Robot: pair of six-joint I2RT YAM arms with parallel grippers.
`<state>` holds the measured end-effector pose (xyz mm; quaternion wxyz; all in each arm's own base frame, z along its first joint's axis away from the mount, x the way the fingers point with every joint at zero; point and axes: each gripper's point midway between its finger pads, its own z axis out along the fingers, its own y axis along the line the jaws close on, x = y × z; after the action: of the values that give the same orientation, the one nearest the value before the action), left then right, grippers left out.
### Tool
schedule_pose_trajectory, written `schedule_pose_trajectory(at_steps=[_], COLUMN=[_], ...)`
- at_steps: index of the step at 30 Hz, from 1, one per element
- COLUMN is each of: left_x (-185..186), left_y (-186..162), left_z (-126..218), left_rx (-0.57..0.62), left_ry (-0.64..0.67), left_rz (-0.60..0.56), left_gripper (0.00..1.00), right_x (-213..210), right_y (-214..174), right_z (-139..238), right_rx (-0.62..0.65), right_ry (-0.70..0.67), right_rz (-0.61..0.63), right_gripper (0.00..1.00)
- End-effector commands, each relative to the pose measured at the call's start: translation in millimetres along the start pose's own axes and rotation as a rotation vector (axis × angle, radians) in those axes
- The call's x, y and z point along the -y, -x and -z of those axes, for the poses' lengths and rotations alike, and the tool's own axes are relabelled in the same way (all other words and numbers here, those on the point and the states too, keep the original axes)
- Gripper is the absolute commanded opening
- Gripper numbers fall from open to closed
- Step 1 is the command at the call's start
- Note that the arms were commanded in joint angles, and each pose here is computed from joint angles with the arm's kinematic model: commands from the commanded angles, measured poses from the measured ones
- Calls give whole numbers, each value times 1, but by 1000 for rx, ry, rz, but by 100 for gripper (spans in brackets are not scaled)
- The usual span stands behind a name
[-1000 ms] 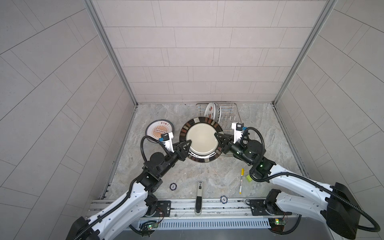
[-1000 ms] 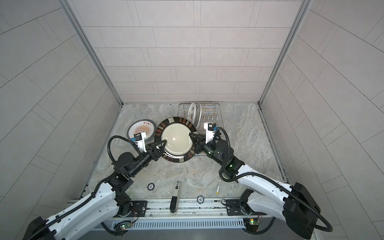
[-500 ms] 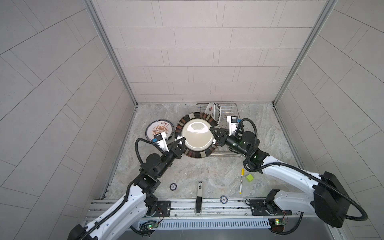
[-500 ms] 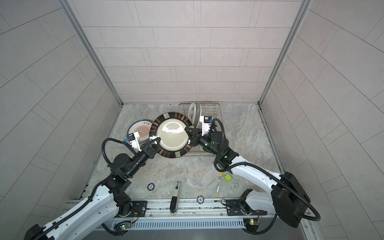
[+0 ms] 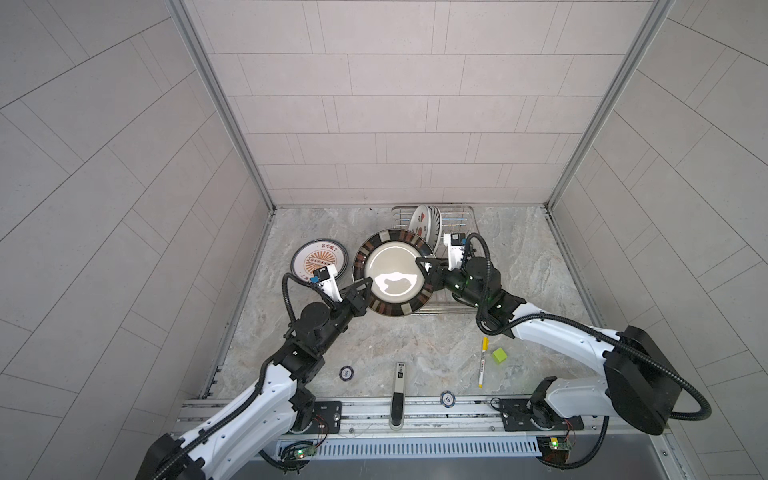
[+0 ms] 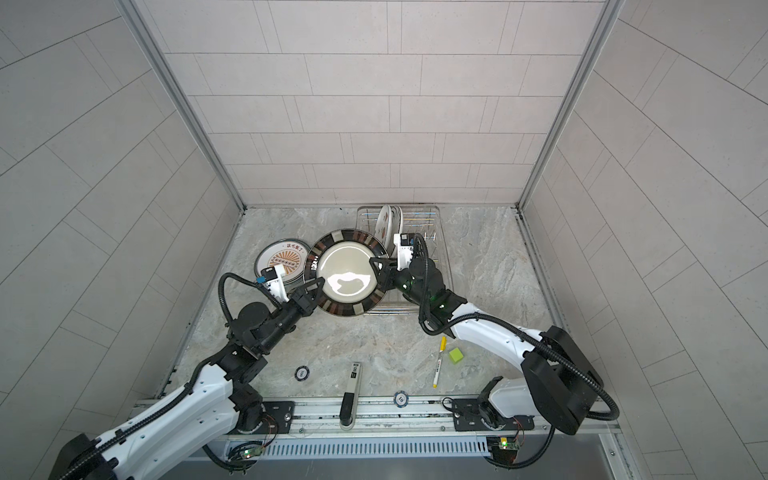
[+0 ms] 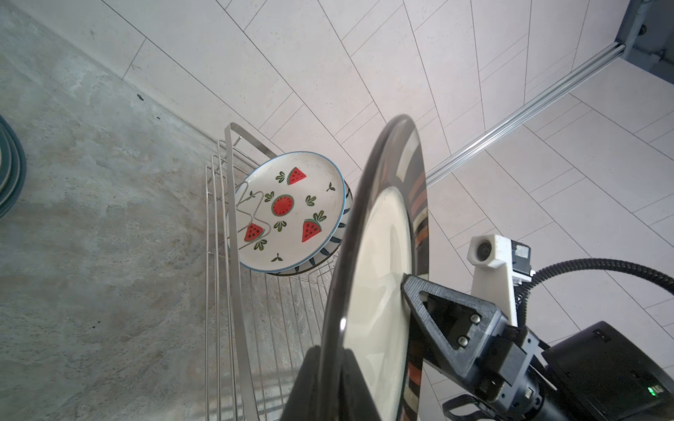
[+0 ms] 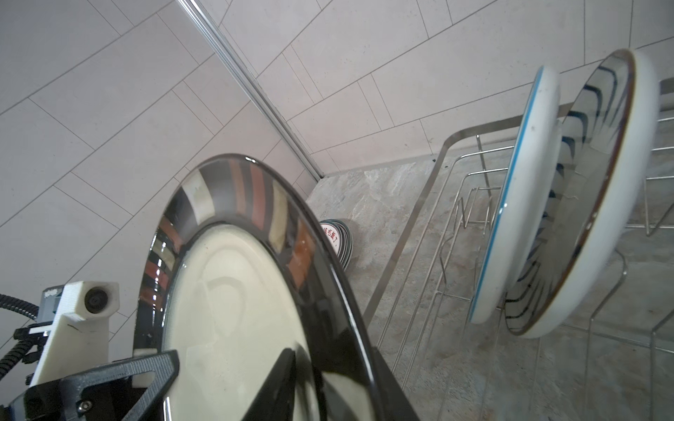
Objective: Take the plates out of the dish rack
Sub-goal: 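Pass the dark-rimmed plate from the right gripper to the left gripper, then carry the dark-rimmed plate with the left gripper down beside the sunburst stack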
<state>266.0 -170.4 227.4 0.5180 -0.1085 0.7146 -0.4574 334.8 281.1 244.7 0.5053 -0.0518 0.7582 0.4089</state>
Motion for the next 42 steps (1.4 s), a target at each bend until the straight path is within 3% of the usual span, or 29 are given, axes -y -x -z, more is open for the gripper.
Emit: schedule_pose_trajectory(at_steps=[1, 5, 12, 15, 16, 28, 42], left_x=[17, 8, -3, -12, -18, -51, -94], left_y=[9, 15, 23, 25, 26, 55, 76], left_z=[3, 4, 2, 2, 2, 21, 48], left_rx=[27, 50, 62, 74, 80, 182, 285], left_ry=[-92, -72, -86, -65, -41, 31, 136], left_rz=[-4, 28, 114, 140, 144, 233, 323], left_gripper=[0, 0, 0, 0, 0, 0, 0], right_x=[-30, -29, -30, -26, -25, -15, -46], right_y=[10, 6, 2, 0, 0, 2, -19], right_z=[-1, -3, -7, -10, -10, -8, -19], right_rx=[12, -8, -28, -42, -46, -30, -128], right_ry=[85, 85, 96, 75, 65, 6, 37], right_rz=[65, 69, 63, 58, 57, 82, 274], right_gripper=[37, 44, 70, 85, 98, 99, 97])
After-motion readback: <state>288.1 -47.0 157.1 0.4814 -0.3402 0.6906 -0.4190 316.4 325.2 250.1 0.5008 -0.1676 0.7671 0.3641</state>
